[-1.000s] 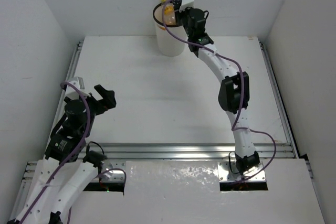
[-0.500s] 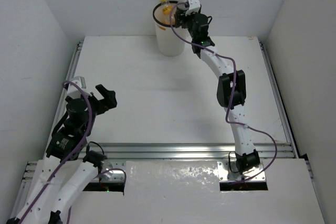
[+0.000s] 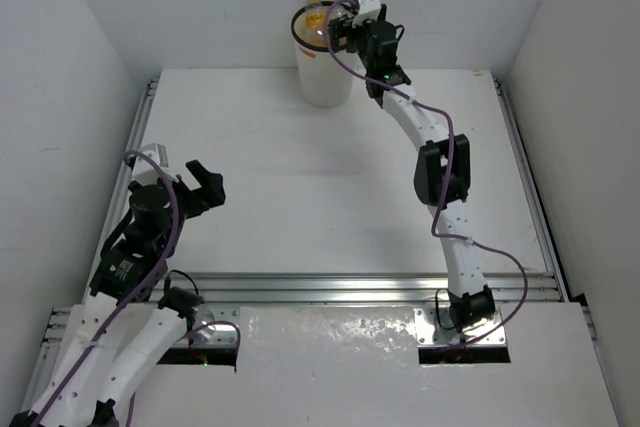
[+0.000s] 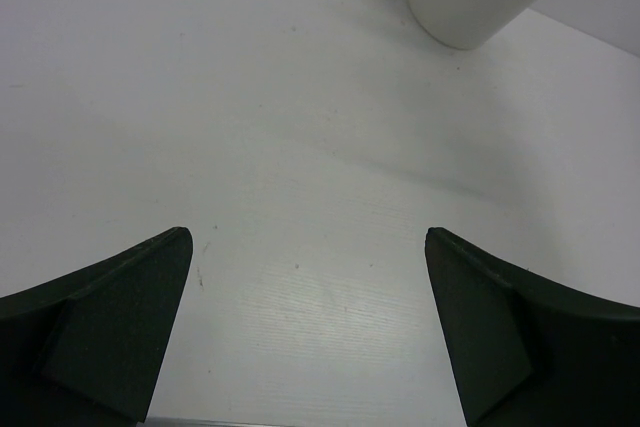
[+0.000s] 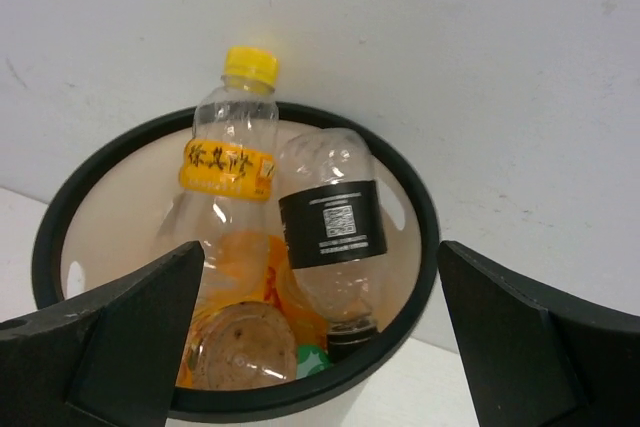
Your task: Put the plastic bottles in the bin
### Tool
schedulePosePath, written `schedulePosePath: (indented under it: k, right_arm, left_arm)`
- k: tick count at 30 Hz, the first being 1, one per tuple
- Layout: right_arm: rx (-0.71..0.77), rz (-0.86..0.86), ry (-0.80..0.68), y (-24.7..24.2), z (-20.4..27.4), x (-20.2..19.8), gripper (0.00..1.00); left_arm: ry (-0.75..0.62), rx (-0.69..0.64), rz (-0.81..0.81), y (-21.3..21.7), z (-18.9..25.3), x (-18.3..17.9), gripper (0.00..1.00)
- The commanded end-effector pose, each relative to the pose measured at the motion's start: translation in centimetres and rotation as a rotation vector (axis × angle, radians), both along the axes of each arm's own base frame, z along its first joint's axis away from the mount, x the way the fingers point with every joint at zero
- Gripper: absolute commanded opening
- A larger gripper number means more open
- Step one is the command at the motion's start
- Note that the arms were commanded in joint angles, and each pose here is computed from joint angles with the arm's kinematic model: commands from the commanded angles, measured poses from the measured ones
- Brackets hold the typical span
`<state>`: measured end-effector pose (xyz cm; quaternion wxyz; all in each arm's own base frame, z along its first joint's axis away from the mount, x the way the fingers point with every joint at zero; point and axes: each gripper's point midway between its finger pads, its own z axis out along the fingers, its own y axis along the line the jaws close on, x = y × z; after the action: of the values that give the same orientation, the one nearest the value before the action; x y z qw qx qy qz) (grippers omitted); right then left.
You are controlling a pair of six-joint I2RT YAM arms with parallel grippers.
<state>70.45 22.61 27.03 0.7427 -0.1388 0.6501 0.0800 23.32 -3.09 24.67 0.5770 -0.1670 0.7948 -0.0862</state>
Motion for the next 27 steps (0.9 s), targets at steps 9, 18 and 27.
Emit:
schedulePosePath:
  k: [9,18,27]
  right_arm:
    - [0.060,-0.163,0.214,-8.2,11.7,-17.7,0.99]
    - [0.112,0.031,0.521,-10.0,-2.2,-39.2,0.99]
    - [0.166,-0.005,0.631,-12.9,-7.7,-47.9,0.99]
  left_arm:
    - [0.076,0.044,0.089,1.5,-0.9,2.1,1.00]
    - [-0.028,0.024,0.201,4.1,1.2,0.6,1.00]
    - [-0.050,0.007,0.136,3.0,0.9,0.7,1.00]
